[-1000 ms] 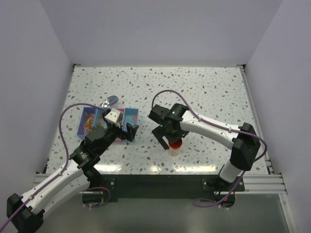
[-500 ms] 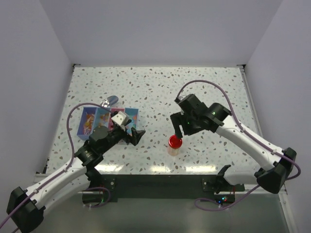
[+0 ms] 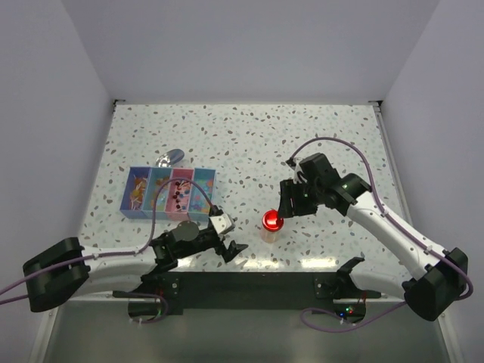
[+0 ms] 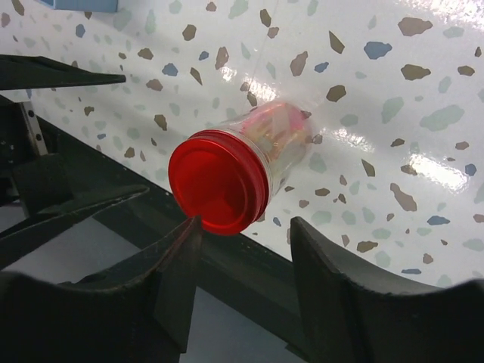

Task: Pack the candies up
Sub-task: Screw the bottle lid onto the packing bottle.

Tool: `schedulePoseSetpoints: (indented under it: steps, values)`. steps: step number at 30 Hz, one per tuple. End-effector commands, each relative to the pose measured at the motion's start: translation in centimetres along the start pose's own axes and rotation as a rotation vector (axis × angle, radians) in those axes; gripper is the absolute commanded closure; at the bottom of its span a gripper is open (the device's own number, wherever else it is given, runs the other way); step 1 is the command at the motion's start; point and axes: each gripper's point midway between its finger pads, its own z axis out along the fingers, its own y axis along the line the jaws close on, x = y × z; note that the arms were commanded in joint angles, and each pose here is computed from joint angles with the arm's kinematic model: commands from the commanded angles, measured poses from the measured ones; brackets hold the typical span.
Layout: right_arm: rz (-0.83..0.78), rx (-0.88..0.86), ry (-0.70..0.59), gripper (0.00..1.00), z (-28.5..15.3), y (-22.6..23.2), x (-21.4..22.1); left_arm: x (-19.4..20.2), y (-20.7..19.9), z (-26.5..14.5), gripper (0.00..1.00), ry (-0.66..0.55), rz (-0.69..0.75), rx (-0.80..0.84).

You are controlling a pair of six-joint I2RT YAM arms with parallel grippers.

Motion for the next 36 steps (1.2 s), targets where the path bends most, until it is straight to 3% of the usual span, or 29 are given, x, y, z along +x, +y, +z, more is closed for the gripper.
schedulePoseSetpoints:
  steps: [1,9,16,20,31,36]
  values:
    - [0.002,-0.097,-0.054,0.48,-0.4,1.3,-1.1,-5.7,-0.4,1.3,0.0,-0.23,0.098,0.024]
    - [0.045,-0.094,-0.01,0.6,1.7,-0.4,0.6,-5.0,-1.6,3.4,0.0,-0.22,0.148,0.097]
    - [0.093,-0.122,0.013,0.82,3.0,-1.3,2.0,-5.0,-1.6,4.7,0.0,-0.236,0.164,0.104]
    - [0.096,-0.139,0.021,0.9,3.3,-1.2,2.2,-5.2,-1.9,5.6,0.0,-0.262,0.158,0.116]
    - [0.063,-0.112,0.024,0.89,1.7,-0.9,0.8,-5.5,-1.6,8.3,0.0,-0.312,0.162,0.102]
    - [0.036,-0.129,0.008,0.77,0.6,0.0,-0.4,-4.9,-1.6,9.5,0.0,-0.307,0.151,0.109]
